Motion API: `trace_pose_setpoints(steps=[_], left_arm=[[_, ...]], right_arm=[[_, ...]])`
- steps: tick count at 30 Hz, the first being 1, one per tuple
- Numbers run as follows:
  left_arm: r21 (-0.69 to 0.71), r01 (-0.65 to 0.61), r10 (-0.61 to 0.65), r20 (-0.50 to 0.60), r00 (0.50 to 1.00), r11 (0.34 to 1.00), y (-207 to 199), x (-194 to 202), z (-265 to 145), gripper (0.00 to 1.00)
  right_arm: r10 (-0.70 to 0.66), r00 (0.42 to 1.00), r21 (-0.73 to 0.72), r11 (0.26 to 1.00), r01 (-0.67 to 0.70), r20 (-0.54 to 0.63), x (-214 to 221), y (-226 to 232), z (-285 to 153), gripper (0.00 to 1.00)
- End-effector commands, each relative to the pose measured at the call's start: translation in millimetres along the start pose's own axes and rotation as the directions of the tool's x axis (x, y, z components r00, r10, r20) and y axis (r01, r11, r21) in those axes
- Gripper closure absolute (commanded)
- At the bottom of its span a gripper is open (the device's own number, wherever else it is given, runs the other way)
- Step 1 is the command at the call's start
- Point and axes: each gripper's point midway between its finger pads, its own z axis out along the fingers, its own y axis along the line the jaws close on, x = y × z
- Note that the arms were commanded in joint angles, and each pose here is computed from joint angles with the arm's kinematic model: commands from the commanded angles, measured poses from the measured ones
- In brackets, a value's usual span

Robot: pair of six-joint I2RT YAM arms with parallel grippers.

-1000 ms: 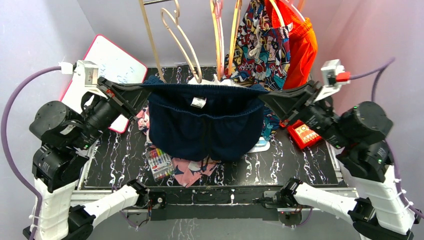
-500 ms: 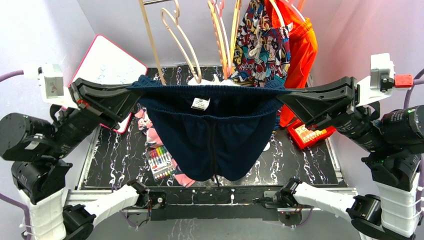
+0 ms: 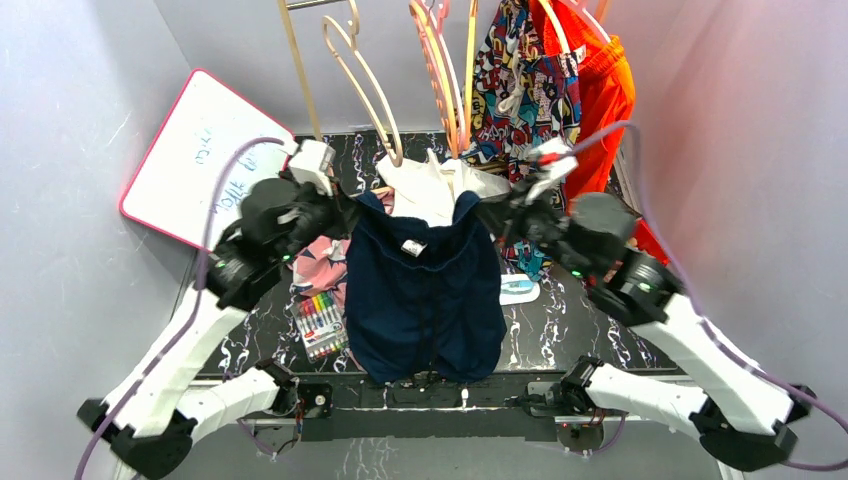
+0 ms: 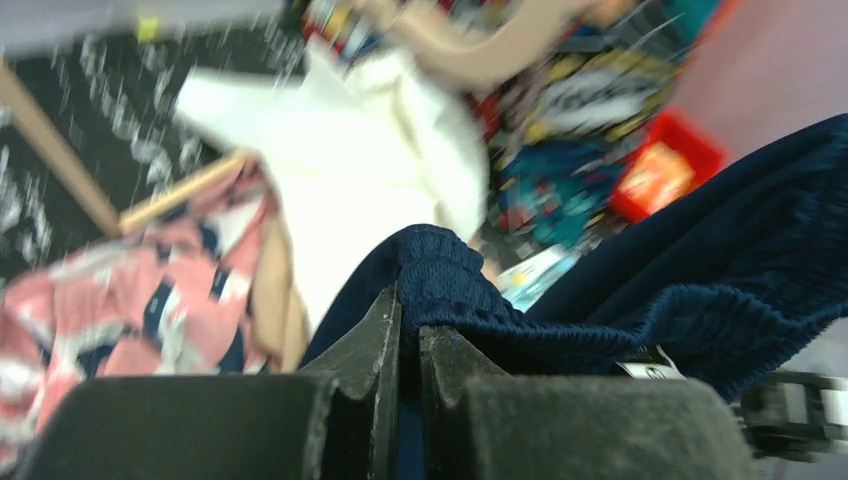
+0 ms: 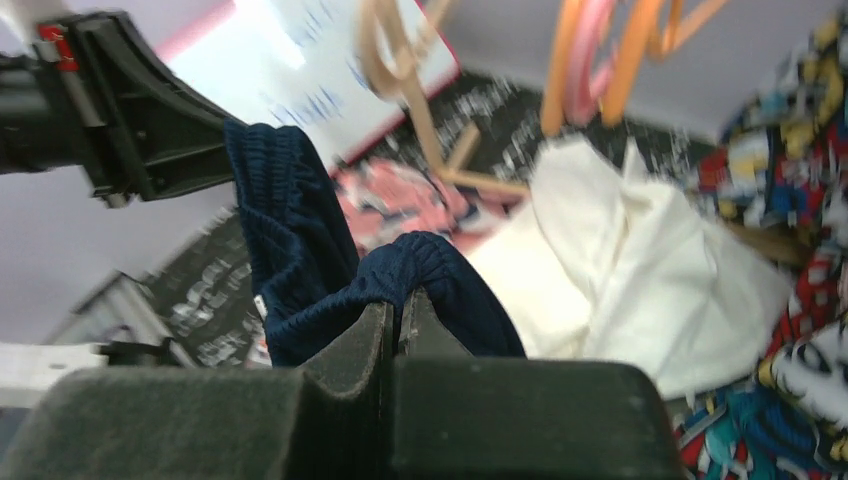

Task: Place the shorts on the hanger
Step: Adjust the shorts at the center of the board.

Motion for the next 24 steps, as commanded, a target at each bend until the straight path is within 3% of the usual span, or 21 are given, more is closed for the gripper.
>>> trace_pose_setpoints(steps=[1, 4, 8, 12, 16, 20, 24], left_arm=[[-0.219, -0.013, 0.017, 0.017, 1.000, 0.976, 48.0, 18.5, 22.0, 1.00], [-0.226, -0.035, 0.047, 0.047, 0.998, 0.974, 46.6, 1.8, 13.9, 1.00], [-0.132, -0.056, 0.077, 0.155, 0.985, 0.990, 20.1, -45.3, -19.0, 1.00], [0.065, -0.090, 0.068, 0.282, 0.957, 0.994, -26.6, -91.5, -68.2, 1.00], [0.272, -0.151, 0.046, 0.360, 0.932, 0.950, -71.8, -114.1, -119.3, 1.00], [0.344, -0.184, 0.027, 0.414, 0.910, 0.921, -89.3, -126.4, -154.6, 1.00], [0.341, -0.183, 0.027, 0.414, 0.910, 0.922, -88.7, -126.0, -156.6, 1.00]], right_arm=[[0.039, 0.996, 0.175, 0.983, -0.053, 0.082, 10.6, -34.5, 37.2, 1.00], [0.011, 0.997, 0.139, 0.990, -0.022, 0.079, 9.5, -28.8, 40.7, 1.00], [-0.043, 0.988, 0.009, 0.999, 0.042, 0.145, -26.9, -2.1, 18.3, 1.00], [-0.072, 0.975, -0.175, 0.979, 0.109, 0.209, -69.4, 37.6, -23.0, 1.00], [-0.055, 0.958, -0.309, 0.940, 0.145, 0.282, -108.1, 68.4, -69.4, 1.00], [-0.041, 0.931, -0.326, 0.930, 0.168, 0.362, -134.6, 75.1, -103.7, 1.00], [-0.077, 0.928, -0.263, 0.948, 0.182, 0.363, -137.1, 64.4, -104.6, 1.00]])
